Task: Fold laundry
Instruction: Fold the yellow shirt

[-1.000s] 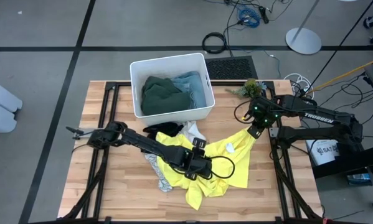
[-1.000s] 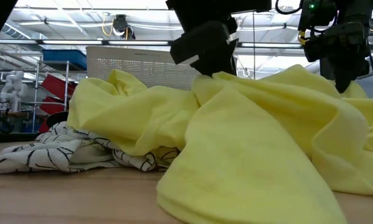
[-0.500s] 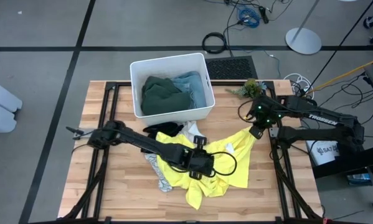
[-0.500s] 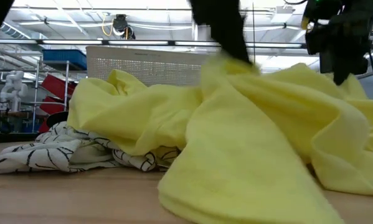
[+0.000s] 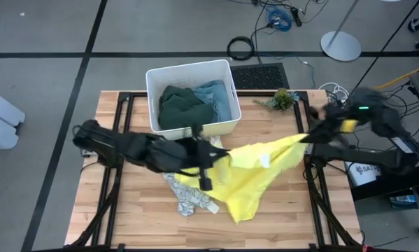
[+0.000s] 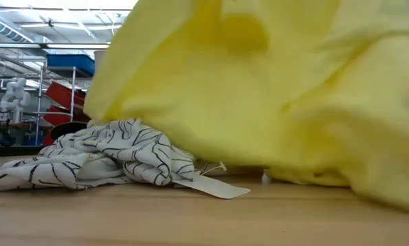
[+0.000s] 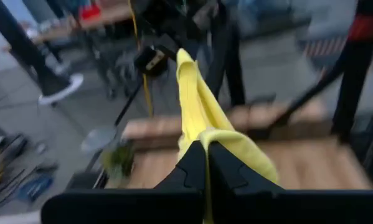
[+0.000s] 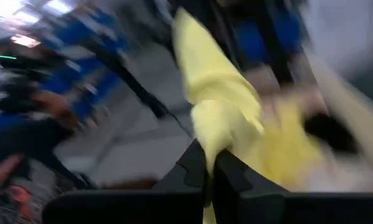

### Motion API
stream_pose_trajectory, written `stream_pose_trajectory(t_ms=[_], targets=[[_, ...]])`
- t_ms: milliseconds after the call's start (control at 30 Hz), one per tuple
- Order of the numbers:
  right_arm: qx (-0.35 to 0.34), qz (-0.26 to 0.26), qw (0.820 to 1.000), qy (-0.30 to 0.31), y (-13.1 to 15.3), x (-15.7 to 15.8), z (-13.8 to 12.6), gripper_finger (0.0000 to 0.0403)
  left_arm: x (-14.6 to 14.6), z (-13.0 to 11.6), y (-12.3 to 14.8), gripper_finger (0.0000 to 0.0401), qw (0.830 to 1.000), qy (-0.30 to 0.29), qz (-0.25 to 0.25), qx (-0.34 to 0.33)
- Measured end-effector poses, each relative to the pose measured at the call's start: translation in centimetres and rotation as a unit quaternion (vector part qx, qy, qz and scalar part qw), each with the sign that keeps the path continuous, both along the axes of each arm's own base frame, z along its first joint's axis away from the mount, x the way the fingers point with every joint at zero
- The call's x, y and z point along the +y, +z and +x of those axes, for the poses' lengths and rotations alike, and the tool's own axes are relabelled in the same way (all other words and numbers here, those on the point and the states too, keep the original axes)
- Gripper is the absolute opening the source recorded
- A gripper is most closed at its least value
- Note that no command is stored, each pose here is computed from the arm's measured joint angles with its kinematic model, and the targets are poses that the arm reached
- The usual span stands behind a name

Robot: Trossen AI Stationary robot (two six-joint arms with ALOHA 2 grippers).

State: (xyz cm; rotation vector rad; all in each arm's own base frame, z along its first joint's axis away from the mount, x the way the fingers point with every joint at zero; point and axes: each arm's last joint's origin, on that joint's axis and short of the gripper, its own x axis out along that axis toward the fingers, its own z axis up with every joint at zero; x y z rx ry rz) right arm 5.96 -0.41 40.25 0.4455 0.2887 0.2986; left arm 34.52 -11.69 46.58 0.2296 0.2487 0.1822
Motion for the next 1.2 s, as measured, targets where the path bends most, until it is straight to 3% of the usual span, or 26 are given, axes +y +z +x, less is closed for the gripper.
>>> stream_pose_trajectory(t_ms=[200, 367, 500, 633, 733, 867, 967, 1100, 1200], targets=[[-0.209, -0.054, 0.976, 0.040, 6.0, 1.6, -3.3, 0.0000, 1.1, -2.6, 4.1, 0.0002, 0.993, -0.020, -0.035, -0.108], [-0.296, -0.111, 0.949, 0.024, 9.2, 2.1, -4.6, 0.0000, 3.4, -2.9, 5.7, 0.0002, 0.986, -0.007, -0.039, -0.160], [-0.340, -0.162, 0.926, 0.000, 11.2, 1.7, -3.9, 0.0000, 6.7, -2.8, 6.3, 0.0002, 0.978, -0.047, -0.094, -0.180], [-0.351, -0.169, 0.921, 0.009, 13.6, 0.7, -1.5, 0.0000, 10.3, -2.7, 7.2, 0.0002, 0.953, -0.135, -0.164, -0.214], [-0.324, -0.173, 0.930, 0.006, 15.1, -0.4, 1.0, 0.0000, 12.5, -2.8, 7.3, 0.0002, 0.947, -0.148, -0.185, -0.215], [-0.274, -0.234, 0.932, -0.031, 17.1, -2.6, 4.0, 0.0000, 14.7, -3.1, 7.4, 0.0002, 0.956, -0.131, -0.149, -0.215], [-0.267, -0.251, 0.928, -0.058, 19.2, -4.5, 5.4, 0.0000, 15.8, -4.2, 9.1, 0.0002, 0.952, -0.122, -0.130, -0.251], [-0.322, -0.240, 0.916, 0.007, 23.0, -5.5, 5.9, 0.0000, 16.1, -6.6, 12.1, 0.0002, 0.932, -0.165, -0.122, -0.297], [-0.355, -0.231, 0.904, 0.060, 24.2, -5.8, 6.0, 0.0000, 15.6, -8.2, 13.8, 0.0002, 0.917, -0.210, -0.116, -0.319]])
